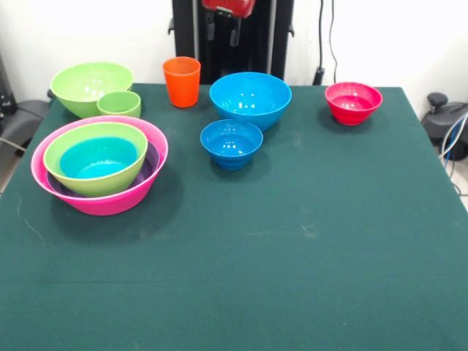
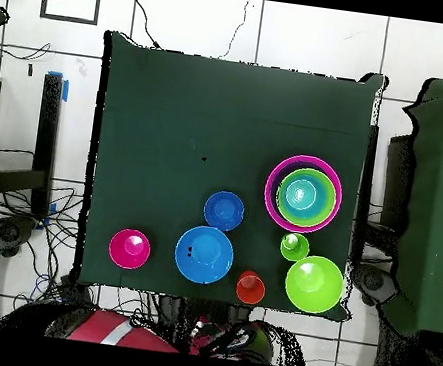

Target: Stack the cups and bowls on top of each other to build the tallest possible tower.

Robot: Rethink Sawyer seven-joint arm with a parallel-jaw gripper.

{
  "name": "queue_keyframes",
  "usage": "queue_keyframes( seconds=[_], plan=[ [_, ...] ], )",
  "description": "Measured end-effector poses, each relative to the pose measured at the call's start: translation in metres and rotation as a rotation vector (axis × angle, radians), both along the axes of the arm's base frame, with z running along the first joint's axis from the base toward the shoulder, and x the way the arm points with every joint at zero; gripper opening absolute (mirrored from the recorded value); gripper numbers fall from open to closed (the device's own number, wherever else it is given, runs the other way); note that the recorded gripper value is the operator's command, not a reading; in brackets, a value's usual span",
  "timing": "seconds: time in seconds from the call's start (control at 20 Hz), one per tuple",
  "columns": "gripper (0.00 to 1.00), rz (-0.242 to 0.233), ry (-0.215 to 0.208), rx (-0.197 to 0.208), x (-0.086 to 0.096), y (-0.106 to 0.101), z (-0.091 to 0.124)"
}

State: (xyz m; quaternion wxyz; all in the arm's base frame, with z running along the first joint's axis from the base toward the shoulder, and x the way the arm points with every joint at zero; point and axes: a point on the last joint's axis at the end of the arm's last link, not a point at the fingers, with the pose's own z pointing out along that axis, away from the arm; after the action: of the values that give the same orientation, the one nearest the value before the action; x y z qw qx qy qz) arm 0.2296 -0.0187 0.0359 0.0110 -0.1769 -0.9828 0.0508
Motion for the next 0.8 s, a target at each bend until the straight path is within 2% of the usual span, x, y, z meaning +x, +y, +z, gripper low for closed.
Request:
queue_keyframes(
  seconds=[0.45,0.8],
  plan=[
    [1.00,0.010,-0.006,0.004,-0.001,-0.014,-0.010],
    [1.00,0.007,-0.009,0.004,-0.003,-0.034,-0.020]
  ],
)
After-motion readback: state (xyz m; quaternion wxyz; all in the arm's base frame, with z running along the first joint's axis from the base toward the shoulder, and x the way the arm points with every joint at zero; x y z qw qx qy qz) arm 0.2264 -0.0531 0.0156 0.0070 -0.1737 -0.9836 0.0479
